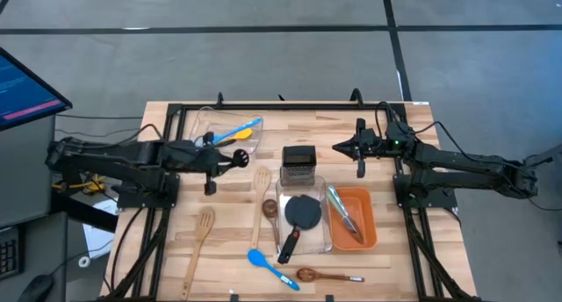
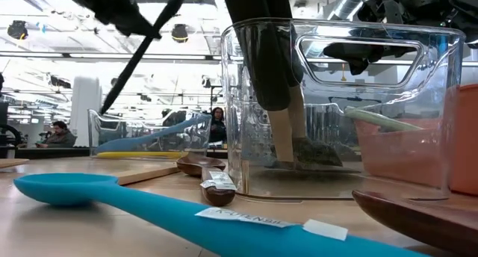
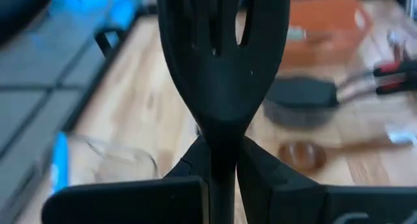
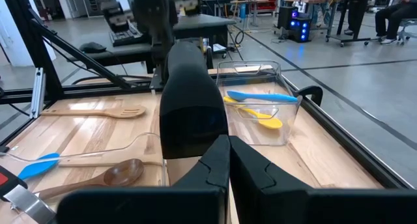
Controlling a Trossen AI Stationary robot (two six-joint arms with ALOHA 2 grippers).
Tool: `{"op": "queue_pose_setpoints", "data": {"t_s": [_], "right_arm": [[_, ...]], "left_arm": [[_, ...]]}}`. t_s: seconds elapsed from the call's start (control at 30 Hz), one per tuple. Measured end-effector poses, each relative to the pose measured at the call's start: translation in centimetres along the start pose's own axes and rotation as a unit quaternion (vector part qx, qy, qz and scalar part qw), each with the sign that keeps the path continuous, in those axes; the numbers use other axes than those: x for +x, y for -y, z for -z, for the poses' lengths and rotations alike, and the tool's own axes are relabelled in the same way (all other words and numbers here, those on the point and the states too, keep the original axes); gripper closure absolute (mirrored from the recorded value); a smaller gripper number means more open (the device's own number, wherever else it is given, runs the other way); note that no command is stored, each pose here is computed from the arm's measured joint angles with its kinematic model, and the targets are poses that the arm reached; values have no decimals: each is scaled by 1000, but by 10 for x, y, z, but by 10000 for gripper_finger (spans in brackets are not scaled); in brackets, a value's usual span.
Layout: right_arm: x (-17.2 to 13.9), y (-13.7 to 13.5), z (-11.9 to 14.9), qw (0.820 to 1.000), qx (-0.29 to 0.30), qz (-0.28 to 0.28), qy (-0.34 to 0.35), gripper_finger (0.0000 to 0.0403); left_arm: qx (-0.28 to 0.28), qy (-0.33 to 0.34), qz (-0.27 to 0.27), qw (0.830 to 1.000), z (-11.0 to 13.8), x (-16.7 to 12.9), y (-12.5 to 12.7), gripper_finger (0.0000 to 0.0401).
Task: Pick & Place Kitchen Items
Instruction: Put the black ladle into the top transparent bin
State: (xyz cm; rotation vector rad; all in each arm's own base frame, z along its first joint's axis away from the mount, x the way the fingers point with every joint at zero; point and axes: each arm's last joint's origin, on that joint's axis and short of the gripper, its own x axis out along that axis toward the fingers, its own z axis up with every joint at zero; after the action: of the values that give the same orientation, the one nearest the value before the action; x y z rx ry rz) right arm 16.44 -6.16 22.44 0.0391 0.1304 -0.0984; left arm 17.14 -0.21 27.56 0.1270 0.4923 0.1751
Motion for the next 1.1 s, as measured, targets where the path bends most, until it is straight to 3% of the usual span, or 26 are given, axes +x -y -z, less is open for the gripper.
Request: {"op": "queue_pose_setpoints", "data": {"t_s": [0.23, 0.63, 0.87, 1.1], "right_arm": [[0, 0, 0, 1000, 0, 0, 0, 402], [0, 0, 0, 1000, 0, 0, 0, 402], [0, 0, 0, 1000, 0, 0, 0, 402], [0, 0, 0, 1000, -1, 1, 2, 402]], "left_arm": [[59, 55, -58, 995, -11, -4, -5, 379], [124, 22, -190, 974, -12, -3, -25, 380], [126, 3, -228, 965, -9, -2, -42, 380], [107, -10, -214, 971, -5, 12, -63, 380]]}}
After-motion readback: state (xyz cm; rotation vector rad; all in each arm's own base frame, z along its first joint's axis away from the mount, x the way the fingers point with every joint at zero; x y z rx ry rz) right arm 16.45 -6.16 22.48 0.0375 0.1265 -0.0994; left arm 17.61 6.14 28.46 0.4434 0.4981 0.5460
